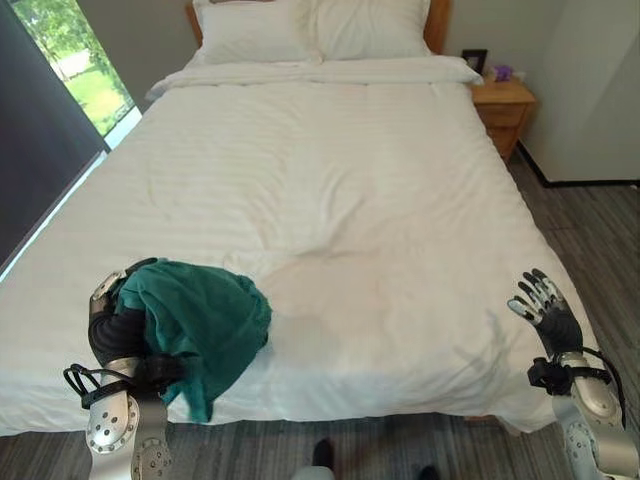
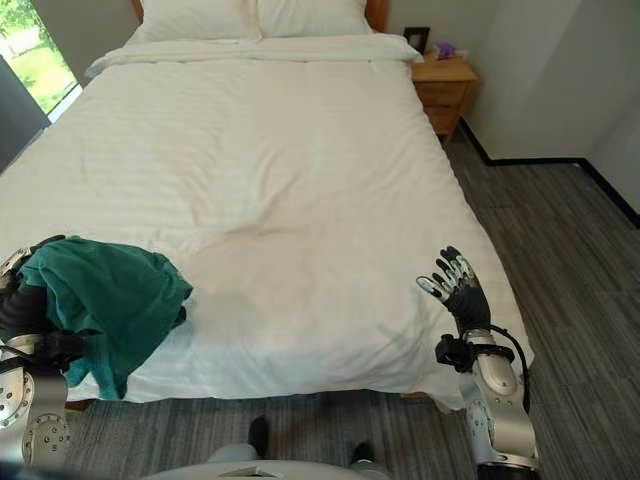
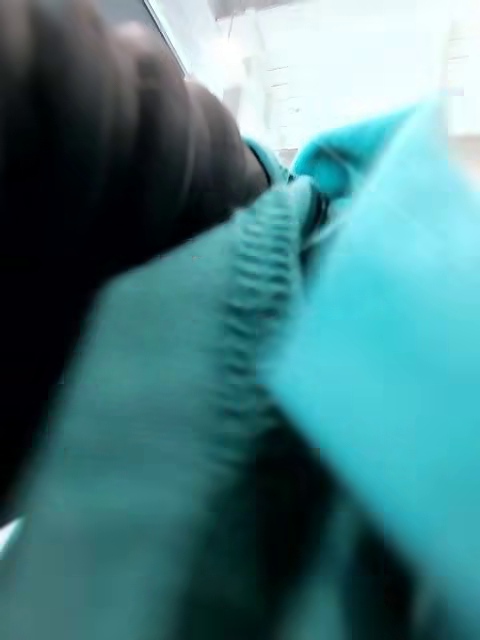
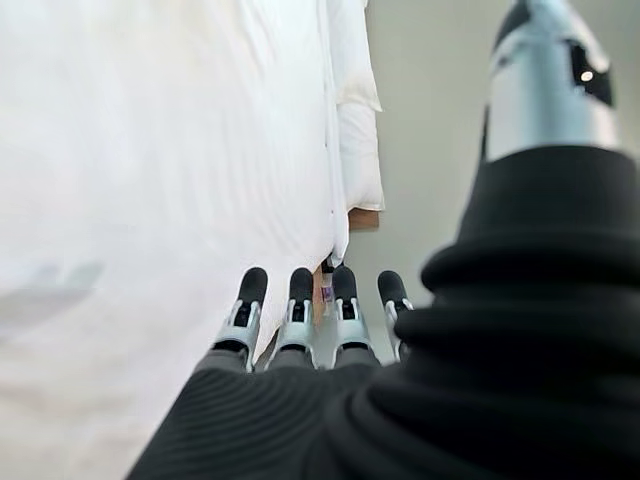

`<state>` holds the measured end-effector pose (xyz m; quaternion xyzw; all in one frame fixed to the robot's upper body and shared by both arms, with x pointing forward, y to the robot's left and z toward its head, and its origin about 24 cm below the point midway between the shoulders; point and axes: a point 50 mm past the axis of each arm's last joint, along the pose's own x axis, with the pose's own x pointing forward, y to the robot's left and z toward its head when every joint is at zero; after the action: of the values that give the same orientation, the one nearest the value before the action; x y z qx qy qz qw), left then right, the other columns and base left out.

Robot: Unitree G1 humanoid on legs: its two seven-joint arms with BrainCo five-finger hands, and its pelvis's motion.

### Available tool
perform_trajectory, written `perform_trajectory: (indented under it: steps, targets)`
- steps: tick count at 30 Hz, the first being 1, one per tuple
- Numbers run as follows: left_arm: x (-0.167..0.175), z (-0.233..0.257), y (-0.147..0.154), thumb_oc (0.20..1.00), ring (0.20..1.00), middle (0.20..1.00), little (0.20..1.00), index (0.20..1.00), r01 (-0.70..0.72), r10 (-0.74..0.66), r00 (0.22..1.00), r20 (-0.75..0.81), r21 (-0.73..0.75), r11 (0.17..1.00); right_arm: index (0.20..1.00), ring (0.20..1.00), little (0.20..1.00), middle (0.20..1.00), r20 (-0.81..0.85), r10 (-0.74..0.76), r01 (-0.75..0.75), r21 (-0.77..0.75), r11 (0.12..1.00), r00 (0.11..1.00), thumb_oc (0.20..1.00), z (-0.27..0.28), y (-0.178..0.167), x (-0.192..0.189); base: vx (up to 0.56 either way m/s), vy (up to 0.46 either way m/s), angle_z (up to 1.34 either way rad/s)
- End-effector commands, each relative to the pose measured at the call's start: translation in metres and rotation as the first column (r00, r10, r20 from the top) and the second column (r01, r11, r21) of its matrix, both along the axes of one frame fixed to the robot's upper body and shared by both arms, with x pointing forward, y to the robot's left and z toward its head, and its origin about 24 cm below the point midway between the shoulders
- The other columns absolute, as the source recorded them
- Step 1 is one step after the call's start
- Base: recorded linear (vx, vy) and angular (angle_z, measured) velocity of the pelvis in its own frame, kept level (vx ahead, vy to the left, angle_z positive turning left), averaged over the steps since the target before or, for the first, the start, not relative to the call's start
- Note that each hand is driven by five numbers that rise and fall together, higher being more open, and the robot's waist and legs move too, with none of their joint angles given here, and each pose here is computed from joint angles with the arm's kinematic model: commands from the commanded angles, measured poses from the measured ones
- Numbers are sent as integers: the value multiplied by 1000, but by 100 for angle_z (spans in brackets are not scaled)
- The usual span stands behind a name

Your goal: Pick up bed clothes into laundry basket.

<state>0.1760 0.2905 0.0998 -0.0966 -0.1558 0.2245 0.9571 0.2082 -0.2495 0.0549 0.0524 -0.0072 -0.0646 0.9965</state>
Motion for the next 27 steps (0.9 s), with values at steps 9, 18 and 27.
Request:
perform_trajectory:
  steps: [9,18,27]
  targets:
    - [-7,26,-6,200,200,200,200,200,54,-61,984,167,47,997,1000,1000,1000,1000,271,15,-35,70,997,963,1000,41,8,4,0,0,0]
    - [2,-17,-16,200,200,200,200,200,114,-116,993,-21,-66,991,1000,1000,1000,1000,191,9,-23,71,997,982,1000,26,11,4,-3,1,0]
    - [21,21,-6,200,200,200,200,200,105,-115,991,69,127,986,1000,1000,1000,1000,165,-176,170,48,984,970,1000,20,-20,-12,-62,100,-10]
